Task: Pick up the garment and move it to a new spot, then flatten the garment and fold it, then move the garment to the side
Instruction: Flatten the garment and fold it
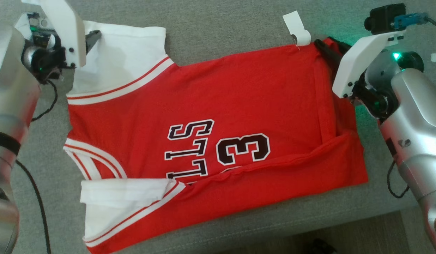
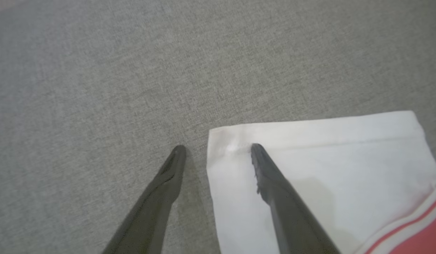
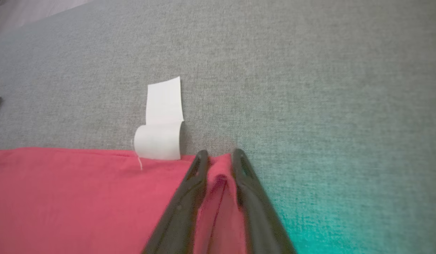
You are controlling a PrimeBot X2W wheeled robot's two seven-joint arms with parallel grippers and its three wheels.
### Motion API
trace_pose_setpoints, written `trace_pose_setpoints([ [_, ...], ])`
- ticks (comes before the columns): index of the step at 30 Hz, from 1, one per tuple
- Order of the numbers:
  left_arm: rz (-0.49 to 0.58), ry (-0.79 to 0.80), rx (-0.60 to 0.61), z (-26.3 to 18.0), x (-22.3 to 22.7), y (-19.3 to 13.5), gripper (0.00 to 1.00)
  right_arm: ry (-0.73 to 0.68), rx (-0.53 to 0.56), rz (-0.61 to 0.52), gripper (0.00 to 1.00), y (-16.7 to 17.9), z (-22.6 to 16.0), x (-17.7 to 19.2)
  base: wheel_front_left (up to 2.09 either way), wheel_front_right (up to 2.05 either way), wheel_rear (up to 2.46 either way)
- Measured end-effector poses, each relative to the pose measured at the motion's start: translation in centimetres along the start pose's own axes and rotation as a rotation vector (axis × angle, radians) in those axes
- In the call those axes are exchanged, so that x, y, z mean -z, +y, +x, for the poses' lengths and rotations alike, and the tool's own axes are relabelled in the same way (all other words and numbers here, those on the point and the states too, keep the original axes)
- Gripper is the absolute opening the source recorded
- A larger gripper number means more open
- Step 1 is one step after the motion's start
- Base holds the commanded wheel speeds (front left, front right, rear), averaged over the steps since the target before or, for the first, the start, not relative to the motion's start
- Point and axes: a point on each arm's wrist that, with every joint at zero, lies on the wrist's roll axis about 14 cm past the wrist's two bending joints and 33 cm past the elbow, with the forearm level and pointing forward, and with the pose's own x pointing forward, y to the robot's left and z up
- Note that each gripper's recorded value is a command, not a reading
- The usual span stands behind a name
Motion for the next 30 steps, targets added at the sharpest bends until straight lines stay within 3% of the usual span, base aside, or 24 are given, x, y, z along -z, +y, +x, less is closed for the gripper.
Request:
trace_pose_setpoints([
  [1,0.003,0.003,-0.004,0.0,-0.1,0.1,0.59,0.000,-0.001,-0.003,0.00,0.0,0.0,0.0,0.00,0.00,0.00],
  [2,0.005,0.003,-0.007,-0.1,-0.2,0.1,0.15,0.003,-0.002,-0.005,0.00,0.0,-0.1,0.2,0.00,0.00,0.00],
  [3,0.006,-0.002,-0.009,-0.1,-0.2,0.2,0.00,0.007,-0.006,-0.004,0.00,0.1,-0.1,0.3,0.00,0.00,0.00],
  [24,0.001,-0.181,-0.061,-5.7,-2.4,1.6,0.00,-0.216,0.002,0.002,0.00,0.3,-1.9,-3.0,0.00,0.00,0.00],
  [30,0.024,-0.202,-0.026,-7.8,-1.8,0.1,0.00,-0.248,-0.014,-0.002,0.00,1.2,-3.2,-3.3,0.00,0.00,0.00],
])
